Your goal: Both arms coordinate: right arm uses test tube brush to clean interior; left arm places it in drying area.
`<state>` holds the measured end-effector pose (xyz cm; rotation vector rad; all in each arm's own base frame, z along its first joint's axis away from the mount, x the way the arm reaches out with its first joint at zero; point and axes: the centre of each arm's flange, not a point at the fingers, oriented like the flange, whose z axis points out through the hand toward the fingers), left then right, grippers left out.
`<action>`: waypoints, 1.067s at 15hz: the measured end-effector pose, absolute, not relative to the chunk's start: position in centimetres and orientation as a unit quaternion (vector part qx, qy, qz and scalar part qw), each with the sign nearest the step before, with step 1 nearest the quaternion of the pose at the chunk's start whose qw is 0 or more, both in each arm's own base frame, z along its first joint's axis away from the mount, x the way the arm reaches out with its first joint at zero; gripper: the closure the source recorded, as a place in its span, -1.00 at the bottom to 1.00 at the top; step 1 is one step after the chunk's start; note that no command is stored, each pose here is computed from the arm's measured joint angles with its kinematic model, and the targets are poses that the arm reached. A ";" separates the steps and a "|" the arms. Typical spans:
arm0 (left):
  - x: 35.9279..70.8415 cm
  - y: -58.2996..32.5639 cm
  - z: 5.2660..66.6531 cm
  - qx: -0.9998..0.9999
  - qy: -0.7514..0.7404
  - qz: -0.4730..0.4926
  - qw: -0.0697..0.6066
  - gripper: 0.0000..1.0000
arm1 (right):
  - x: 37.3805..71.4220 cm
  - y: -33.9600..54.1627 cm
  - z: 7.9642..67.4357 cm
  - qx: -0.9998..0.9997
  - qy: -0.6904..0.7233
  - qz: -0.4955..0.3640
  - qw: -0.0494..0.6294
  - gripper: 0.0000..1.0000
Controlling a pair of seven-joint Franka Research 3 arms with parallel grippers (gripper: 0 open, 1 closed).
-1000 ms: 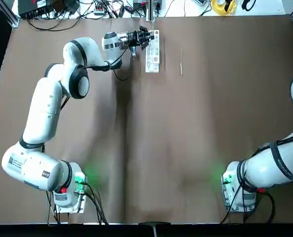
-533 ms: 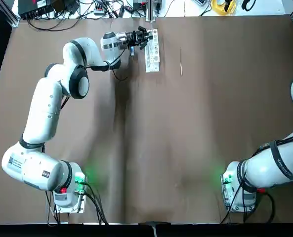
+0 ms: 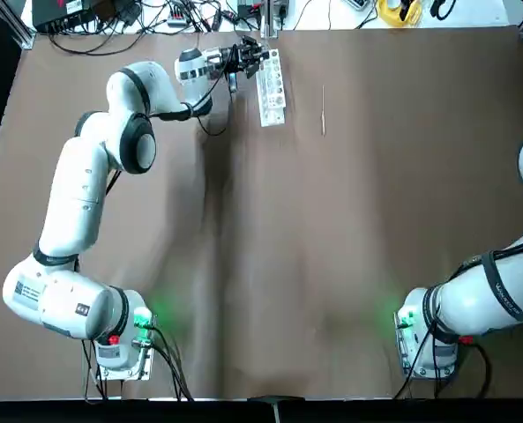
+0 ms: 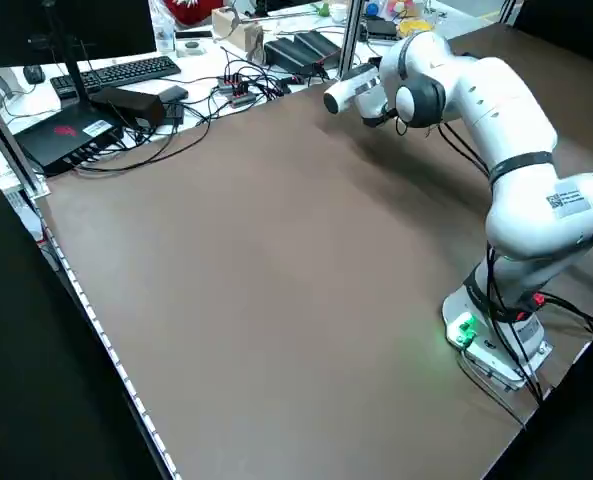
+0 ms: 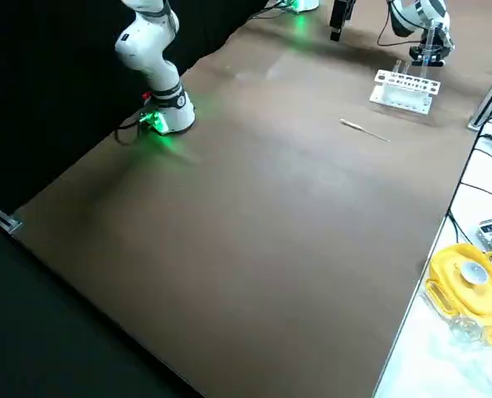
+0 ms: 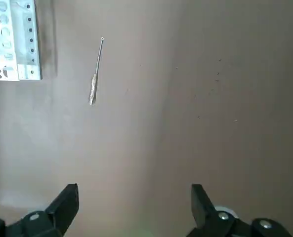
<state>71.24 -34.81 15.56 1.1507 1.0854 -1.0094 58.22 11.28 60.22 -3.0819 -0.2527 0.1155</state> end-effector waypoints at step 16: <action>72.8 -31.5 15.8 0.486 0.467 -0.423 0.606 0.52 | 58.0 12.8 60.3 -0.995 -0.095 0.033 0.024 -1.00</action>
